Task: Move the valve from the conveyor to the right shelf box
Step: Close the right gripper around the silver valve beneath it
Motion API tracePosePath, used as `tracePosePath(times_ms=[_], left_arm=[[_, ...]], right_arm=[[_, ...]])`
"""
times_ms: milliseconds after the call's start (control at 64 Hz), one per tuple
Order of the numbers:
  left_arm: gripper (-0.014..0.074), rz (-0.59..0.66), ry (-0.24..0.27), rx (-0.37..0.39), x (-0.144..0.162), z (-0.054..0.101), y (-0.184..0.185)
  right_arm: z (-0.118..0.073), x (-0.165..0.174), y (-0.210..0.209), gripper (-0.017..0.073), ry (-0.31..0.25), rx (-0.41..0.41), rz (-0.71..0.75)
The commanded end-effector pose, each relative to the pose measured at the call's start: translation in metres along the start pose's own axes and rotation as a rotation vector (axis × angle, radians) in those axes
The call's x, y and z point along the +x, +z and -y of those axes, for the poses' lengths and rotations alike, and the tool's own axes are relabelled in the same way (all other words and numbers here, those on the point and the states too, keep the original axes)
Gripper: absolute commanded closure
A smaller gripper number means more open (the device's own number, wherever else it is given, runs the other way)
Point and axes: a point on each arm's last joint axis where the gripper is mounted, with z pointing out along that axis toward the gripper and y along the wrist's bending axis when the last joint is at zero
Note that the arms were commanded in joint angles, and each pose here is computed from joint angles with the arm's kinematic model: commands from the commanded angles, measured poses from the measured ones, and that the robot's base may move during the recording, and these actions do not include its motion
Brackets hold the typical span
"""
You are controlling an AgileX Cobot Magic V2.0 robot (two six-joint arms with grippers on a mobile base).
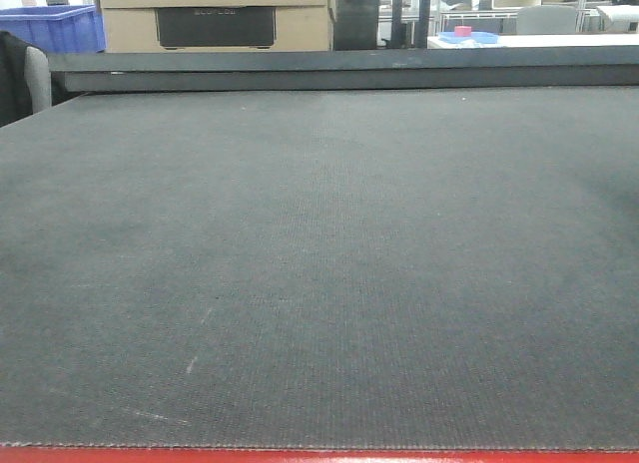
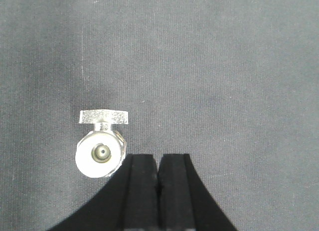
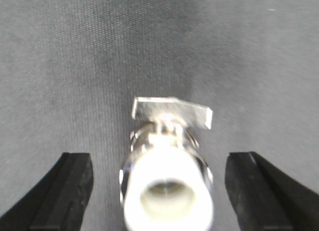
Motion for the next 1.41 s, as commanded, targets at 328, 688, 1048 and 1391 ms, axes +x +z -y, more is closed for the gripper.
tracePosePath(times_ms=[328, 688, 1048, 1391], left_arm=[[0.0704, -0.004, -0.018, 0.007, -0.001, 0.0, -0.001], [0.0704, -0.006, -0.018, 0.007, -0.001, 0.0, -0.001], [0.0704, -0.065, -0.052, -0.034, 0.005, -0.016, -0.002], [0.0493, -0.139, -0.11, -0.065, 0.013, -0.051, 0.013]], right_arm=[[0.004, 0.005, 0.042, 0.0134, -0.014, 0.009, -0.055], [0.004, 0.005, 0.042, 0.0315, -0.018, 0.009, -0.057], [0.003, 0.013, 0.025, 0.0721, -0.02, 0.007, -0.103], [-0.009, 0.029, -0.052, 0.0721, 0.005, -0.073, 0.171]])
